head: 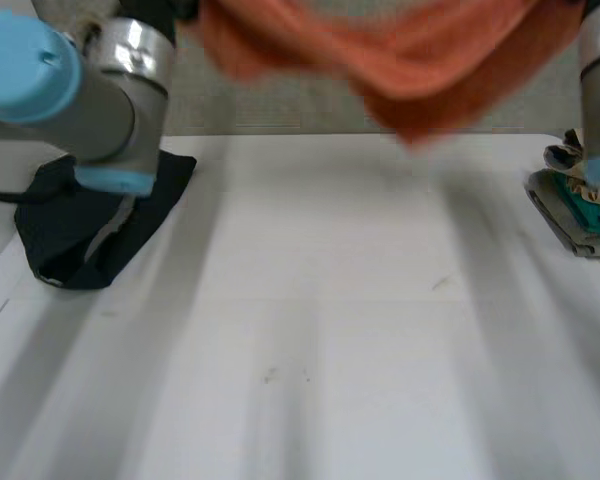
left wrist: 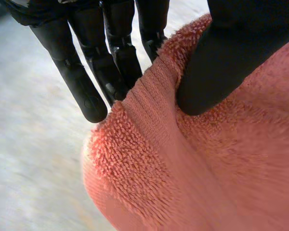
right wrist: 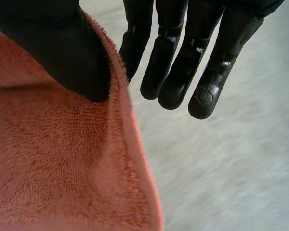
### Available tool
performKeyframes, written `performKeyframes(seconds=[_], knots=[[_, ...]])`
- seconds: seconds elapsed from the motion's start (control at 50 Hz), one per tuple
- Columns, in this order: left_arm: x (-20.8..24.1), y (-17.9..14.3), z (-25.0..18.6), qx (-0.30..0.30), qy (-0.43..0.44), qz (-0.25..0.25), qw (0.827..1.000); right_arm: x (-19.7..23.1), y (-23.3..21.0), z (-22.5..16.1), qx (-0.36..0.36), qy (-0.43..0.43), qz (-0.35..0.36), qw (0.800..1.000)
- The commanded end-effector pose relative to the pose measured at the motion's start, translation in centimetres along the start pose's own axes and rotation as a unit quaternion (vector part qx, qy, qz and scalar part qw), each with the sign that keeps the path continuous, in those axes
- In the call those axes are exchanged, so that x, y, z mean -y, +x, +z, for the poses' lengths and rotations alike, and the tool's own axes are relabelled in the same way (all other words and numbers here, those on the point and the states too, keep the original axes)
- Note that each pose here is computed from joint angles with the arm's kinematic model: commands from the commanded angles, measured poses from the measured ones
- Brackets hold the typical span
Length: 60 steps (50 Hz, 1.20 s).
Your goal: Fold the laundry.
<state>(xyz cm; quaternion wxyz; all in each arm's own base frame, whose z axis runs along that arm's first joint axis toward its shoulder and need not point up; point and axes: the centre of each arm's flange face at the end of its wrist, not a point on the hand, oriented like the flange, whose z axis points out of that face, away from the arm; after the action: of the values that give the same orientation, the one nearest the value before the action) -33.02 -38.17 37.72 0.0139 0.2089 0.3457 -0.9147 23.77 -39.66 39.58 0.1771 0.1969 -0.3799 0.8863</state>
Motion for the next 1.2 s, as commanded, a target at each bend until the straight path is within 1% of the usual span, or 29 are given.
performKeyframes(seconds=[0.02, 0.04, 0.1, 0.12, 0.16, 0.18, 0.24, 0.26, 0.32, 0.34, 0.38, 0.4, 0.46, 0.48, 0.54, 0.56, 0.64, 0.76, 0.88, 0.9, 0.92, 0.98, 1.0, 1.1, 1.14, 1.2], knots=[[-2.3, 0.2, -2.9, -0.011, -0.064, -0.010, 0.998, 0.0, -0.3, -1.3, 0.016, -0.016, 0.006, 1.000], [-3.5, 0.9, -4.4, -0.024, -0.090, -0.013, 0.996, -0.6, -0.9, -2.3, 0.037, -0.032, 0.007, 0.999], [-5.4, 1.7, -6.9, -0.046, -0.134, -0.014, 0.990, -1.5, -2.1, -4.2, 0.078, -0.059, 0.012, 0.995], [-6.7, 2.4, -9.1, -0.063, -0.169, -0.016, 0.983, -2.7, -3.5, -6.2, 0.122, -0.090, 0.017, 0.988], [-7.6, 3.1, -10.8, -0.079, -0.193, -0.018, 0.978, -3.8, -4.5, -8.0, 0.156, -0.121, 0.022, 0.980], [-8.2, 4.0, -12.7, -0.098, -0.217, -0.022, 0.971, -5.0, -5.7, -10.3, 0.196, -0.160, 0.028, 0.967], [-9.1, 5.0, -15.2, -0.123, -0.250, -0.027, 0.960, -7.2, -7.7, -14.1, 0.256, -0.226, 0.037, 0.939], [-9.7, 5.6, -17.0, -0.139, -0.275, -0.030, 0.951, -8.5, -8.9, -16.6, 0.287, -0.269, 0.043, 0.918], [-10.4, 6.3, -19.4, -0.160, -0.307, -0.030, 0.938, -9.8, -9.9, -19.5, 0.321, -0.315, 0.045, 0.892], [-10.6, 6.7, -20.9, -0.172, -0.329, -0.031, 0.928, -10.2, -10.3, -20.9, 0.335, -0.335, 0.046, 0.880], [-10.4, 6.9, -22.2, -0.185, -0.347, -0.030, 0.919, -10.3, -10.4, -21.7, 0.344, -0.345, 0.046, 0.872], [-10.2, 6.9, -23.3, -0.197, -0.366, -0.027, 0.909, -10.5, -10.2, -22.2, 0.344, -0.354, 0.046, 0.868], [-9.1, 6.3, -23.6, -0.203, -0.376, -0.022, 0.904, -10.6, -10.1, -22.7, 0.348, -0.360, 0.046, 0.864], [-8.0, 5.6, -23.3, -0.204, -0.376, -0.019, 0.904, -10.4, -10.0, -22.9, 0.351, -0.362, 0.047, 0.862], [-6.5, 4.7, -23.1, -0.204, -0.374, -0.019, 0.904, -10.2, -9.8, -23.1, 0.355, -0.370, 0.048, 0.857], [-5.8, 4.3, -22.9, -0.204, -0.371, -0.019, 0.906, -9.7, -9.4, -23.4, 0.360, -0.378, 0.053, 0.851], [-3.6, 3.6, -22.8, -0.208, -0.365, -0.021, 0.907, -8.4, -8.6, -23.5, 0.364, -0.381, 0.058, 0.848], [-2.4, 2.9, -22.6, -0.215, -0.372, -0.027, 0.902, -7.8, -7.5, -23.7, 0.360, -0.384, 0.052, 0.848], [-2.4, 2.7, -21.3, -0.248, -0.369, -0.050, 0.894, -9.0, -5.3, -23.1, 0.340, -0.409, 0.055, 0.845], [-2.4, 2.6, -21.1, -0.251, -0.372, -0.052, 0.892, -9.1, -5.2, -23.1, 0.341, -0.409, 0.057, 0.845], [-3.1, 2.2, -20.9, -0.254, -0.387, -0.058, 0.885, -9.2, -5.1, -23.1, 0.344, -0.406, 0.063, 0.844], [-4.6, 2.0, -20.7, -0.251, -0.415, -0.067, 0.872, -9.2, -5.3, -23.3, 0.354, -0.402, 0.070, 0.841], [-5.5, 2.0, -20.7, -0.249, -0.430, -0.072, 0.865, -9.2, -5.4, -23.3, 0.355, -0.402, 0.071, 0.841], [-7.4, 1.8, -20.3, -0.241, -0.465, -0.083, 0.848, -9.1, -5.5, -23.5, 0.361, -0.400, 0.075, 0.839], [-8.4, 1.2, -20.4, -0.234, -0.487, -0.088, 0.837, -9.2, -5.5, -23.5, 0.361, -0.400, 0.076, 0.839], [-9.4, 0.5, -20.4, -0.224, -0.501, -0.091, 0.831, -9.4, -5.4, -23.5, 0.360, -0.403, 0.076, 0.838]])
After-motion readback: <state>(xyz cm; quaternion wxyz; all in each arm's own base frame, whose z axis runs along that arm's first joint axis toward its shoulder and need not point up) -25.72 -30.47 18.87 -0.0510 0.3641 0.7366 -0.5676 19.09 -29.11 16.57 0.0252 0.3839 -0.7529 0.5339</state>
